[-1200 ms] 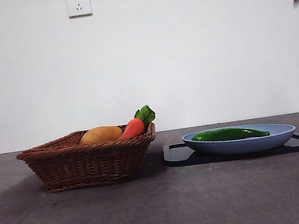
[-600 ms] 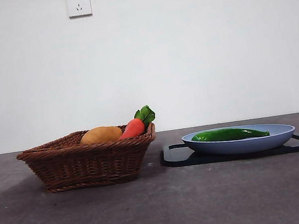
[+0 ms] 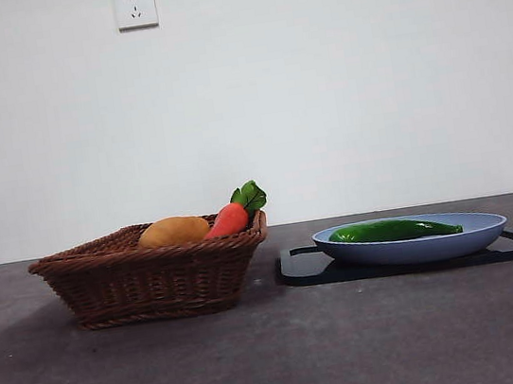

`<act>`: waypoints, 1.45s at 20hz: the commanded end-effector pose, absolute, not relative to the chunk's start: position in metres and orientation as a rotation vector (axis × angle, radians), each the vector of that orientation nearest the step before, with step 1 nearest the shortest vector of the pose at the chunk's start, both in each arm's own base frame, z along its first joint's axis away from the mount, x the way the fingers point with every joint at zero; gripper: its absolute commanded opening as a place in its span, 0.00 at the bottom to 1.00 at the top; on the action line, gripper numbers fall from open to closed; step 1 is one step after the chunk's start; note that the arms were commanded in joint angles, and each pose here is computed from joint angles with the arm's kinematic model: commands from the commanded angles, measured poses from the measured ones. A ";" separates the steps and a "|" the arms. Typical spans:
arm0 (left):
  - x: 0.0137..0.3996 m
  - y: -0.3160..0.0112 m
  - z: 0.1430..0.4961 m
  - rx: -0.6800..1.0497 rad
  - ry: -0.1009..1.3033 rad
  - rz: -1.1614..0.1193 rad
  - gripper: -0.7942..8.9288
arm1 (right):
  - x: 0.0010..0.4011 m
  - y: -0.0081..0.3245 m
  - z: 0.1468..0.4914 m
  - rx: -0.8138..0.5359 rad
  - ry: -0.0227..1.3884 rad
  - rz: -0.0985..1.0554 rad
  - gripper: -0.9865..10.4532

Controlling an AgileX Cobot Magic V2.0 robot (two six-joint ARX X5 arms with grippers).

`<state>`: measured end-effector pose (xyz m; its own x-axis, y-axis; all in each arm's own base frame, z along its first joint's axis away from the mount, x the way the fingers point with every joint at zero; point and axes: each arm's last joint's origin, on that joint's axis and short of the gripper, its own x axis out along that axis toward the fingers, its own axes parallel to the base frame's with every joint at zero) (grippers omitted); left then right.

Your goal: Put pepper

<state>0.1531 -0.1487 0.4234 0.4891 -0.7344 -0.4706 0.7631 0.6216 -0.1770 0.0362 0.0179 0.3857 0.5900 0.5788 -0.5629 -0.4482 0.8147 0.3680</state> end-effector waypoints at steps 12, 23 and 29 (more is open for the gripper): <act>0.160 -0.084 0.455 0.107 0.092 -0.576 0.09 | 0.035 0.018 0.388 0.194 0.730 0.601 0.10; 0.091 -0.004 0.310 0.065 -0.175 0.029 0.09 | 0.036 0.018 0.388 0.195 0.731 0.602 0.10; 0.087 -0.002 0.224 0.042 -0.106 0.007 0.09 | 0.036 0.018 0.388 0.195 0.731 0.602 0.10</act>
